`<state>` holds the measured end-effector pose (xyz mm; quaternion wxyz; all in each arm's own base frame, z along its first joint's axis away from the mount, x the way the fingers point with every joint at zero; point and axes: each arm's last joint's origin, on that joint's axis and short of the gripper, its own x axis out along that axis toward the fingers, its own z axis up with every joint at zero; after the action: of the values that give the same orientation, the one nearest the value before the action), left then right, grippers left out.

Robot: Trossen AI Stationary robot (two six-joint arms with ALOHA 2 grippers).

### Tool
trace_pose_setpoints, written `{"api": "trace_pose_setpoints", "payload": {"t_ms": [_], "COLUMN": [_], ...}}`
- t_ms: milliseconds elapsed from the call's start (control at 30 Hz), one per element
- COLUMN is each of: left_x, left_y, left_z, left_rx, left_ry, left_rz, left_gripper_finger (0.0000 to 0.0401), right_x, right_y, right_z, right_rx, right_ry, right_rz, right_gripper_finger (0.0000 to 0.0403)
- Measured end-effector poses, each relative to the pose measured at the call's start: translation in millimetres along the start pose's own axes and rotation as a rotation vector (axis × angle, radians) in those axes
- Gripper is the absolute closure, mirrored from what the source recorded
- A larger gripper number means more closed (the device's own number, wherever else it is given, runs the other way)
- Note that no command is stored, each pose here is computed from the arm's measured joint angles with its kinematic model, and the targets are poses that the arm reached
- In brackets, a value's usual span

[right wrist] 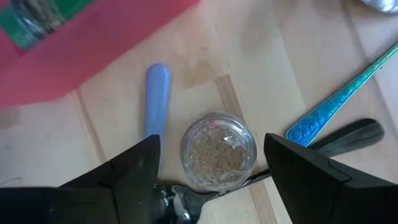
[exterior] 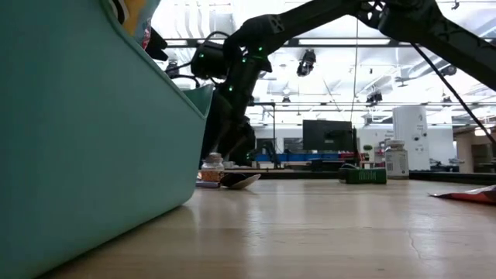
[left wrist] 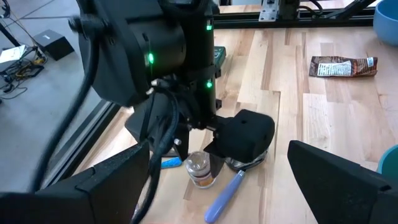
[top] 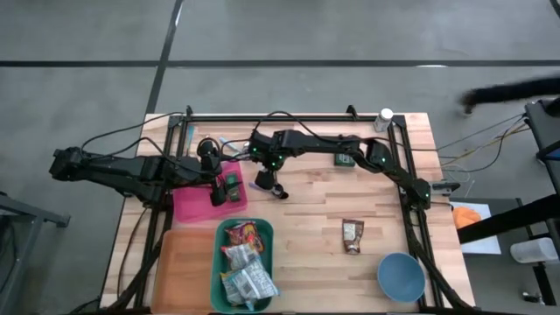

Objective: Pick & Place Food Item
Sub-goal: Put the brown seasoning bottle into the pink bin

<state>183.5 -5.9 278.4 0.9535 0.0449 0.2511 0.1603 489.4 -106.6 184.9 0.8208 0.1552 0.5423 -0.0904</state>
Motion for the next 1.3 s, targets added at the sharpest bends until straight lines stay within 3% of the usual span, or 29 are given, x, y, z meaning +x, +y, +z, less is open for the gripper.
{"api": "trace_pose_setpoints", "payload": {"t_ms": [400, 733, 1000, 1300], "left_x": [0, 0, 0, 0], "left_y": [0, 0, 0, 0], "left_z": [0, 0, -1, -1], "left_rx": [0.0, 0.001, 0.003, 0.003], "left_ry": [-0.001, 0.002, 0.008, 0.008], "left_rz": [0.0, 0.0, 0.001, 0.001], "left_gripper_finger": [0.0018, 0.0018, 0.0018, 0.0018], "right_x": [-70, -151, -207, -245], "right_y": [6, 12, 11, 1], "right_z": [7, -11, -55, -144], "right_rx": [-0.008, -0.065, -0.051, -0.022], "right_ry": [-0.121, -0.198, -0.421, -0.666], "right_rz": [-0.017, -0.015, -0.021, 0.003], "right_gripper_finger": [0.0117, 0.0117, 0.0117, 0.0117]}}
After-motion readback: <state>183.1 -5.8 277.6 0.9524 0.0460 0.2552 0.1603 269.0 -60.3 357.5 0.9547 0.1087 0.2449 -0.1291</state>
